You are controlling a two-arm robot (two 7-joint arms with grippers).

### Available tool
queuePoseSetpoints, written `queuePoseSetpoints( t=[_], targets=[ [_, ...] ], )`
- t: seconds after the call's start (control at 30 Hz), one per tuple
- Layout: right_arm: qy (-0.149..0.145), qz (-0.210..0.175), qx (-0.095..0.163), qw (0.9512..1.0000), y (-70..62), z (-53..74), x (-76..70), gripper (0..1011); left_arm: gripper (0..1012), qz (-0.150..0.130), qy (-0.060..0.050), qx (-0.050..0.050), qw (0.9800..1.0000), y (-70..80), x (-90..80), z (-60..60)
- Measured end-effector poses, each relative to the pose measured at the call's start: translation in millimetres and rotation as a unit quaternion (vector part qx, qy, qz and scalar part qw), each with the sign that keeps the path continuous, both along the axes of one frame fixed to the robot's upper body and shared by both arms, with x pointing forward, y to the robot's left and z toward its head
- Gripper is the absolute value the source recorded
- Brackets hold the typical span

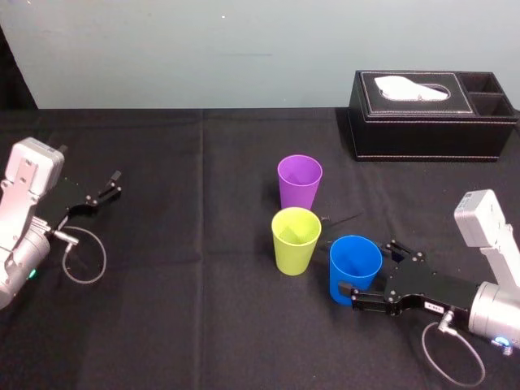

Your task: Stack the three plastic cups sequentially using one hand.

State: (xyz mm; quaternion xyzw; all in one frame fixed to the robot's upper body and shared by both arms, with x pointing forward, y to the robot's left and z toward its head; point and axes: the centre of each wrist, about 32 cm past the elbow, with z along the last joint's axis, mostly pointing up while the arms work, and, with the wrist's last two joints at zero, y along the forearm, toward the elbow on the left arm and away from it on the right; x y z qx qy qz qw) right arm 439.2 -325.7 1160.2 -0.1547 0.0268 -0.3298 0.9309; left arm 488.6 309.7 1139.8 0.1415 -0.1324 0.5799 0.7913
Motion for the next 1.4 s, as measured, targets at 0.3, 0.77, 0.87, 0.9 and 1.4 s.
queuePoseSetpoints(
  t=[0.3,0.77,0.87,0.9,1.4],
  targets=[
    [0.002,0.001,0.001,1.0000,0.5,-0.4,0.6,1002,1011,0.000,0.000,0.000,1.0000,0.0,0.0,0.0],
    [0.001,0.001,0.001,1.0000,0.1,-0.1,0.3,827,1011,0.000,0.000,0.000,1.0000,0.0,0.0,0.0],
    [0.001,0.001,0.001,1.0000,0.1,0.0,0.2,755,1011,0.000,0.000,0.000,1.0000,0.0,0.0,0.0],
    [0.001,0.001,0.001,1.0000,0.0,0.0,0.2,749,1011,0.000,0.000,0.000,1.0000,0.0,0.0,0.0],
    [-0.040,-0.015,-0.001,0.9991,-3.4,16.6,-0.5,713,1012,0.000,0.000,0.000,1.0000,0.0,0.0,0.0]
  ],
)
